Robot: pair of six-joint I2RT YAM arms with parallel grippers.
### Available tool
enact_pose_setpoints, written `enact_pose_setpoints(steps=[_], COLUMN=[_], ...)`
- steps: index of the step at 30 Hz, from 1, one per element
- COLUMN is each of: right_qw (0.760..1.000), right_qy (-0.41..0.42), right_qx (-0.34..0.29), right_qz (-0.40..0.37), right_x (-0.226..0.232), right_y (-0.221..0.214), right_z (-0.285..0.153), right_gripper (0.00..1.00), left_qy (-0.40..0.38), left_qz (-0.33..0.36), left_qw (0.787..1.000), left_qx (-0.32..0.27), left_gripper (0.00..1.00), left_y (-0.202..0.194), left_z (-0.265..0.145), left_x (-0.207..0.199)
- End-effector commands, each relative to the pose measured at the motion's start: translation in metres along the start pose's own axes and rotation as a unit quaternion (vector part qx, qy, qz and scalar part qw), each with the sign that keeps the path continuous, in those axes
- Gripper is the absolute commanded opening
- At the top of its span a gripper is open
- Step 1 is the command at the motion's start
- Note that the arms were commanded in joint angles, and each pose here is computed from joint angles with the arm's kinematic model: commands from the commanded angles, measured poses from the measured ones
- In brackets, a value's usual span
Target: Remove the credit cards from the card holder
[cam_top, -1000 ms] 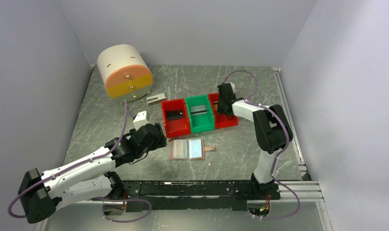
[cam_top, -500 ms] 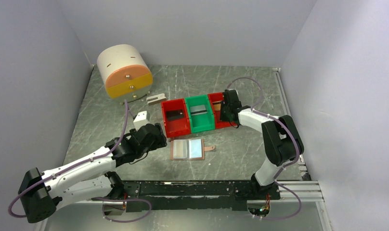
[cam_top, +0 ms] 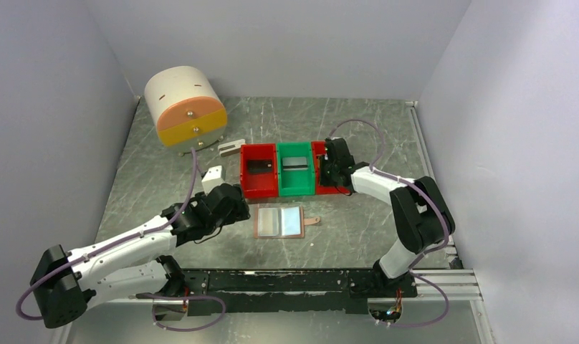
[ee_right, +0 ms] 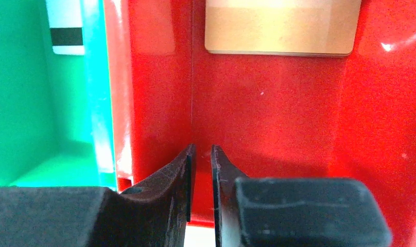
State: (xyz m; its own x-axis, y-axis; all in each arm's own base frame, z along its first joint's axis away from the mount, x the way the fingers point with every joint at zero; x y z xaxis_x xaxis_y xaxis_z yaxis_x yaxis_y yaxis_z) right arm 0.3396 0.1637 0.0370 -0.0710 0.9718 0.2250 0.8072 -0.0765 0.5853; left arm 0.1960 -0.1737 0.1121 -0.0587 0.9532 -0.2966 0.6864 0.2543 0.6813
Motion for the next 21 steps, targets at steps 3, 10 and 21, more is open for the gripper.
enact_pose_setpoints(steps=[3,10,21], right_qw=[0.999,0.996,0.997], right_qy=[-0.016,-0.009,0.051], right_qx=[-0.024,-0.082,-0.048], right_qz=[0.015,0.038,0.021], right_x=[-0.001,0.007,0.104], right_y=[0.009,0.038,-0.055], right_z=[-0.02,-0.086,-0.094], right_gripper=[0.22,0.37,0.46], left_qy=[-0.024,-0.055,-0.048], left_qz=[-0.015,-0.044,-0.11], left_qw=[1.0,0.997,0.992], left_qx=[0.01,0.024,0.039], left_gripper=[0.88,0.9,0.9], left_y=[0.009,0.013,0.015], left_z=[0.004,0.014,0.025], left_x=[-0.012,-0.005,0.02])
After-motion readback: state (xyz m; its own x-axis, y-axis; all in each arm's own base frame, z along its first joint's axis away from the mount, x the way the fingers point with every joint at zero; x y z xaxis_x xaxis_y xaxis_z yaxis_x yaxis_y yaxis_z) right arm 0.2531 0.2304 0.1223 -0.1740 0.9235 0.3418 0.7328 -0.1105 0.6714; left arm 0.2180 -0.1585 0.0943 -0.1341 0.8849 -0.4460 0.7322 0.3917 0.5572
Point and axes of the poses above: each gripper's point midway between its finger pads, its own z axis out along the fingers, its own x axis along the line the jaws close on, y = z × x, the point moved 1 cm from there along -z, back along the fingers, and after that the axes turned 3 degrees about z, right-handed, at the moved point
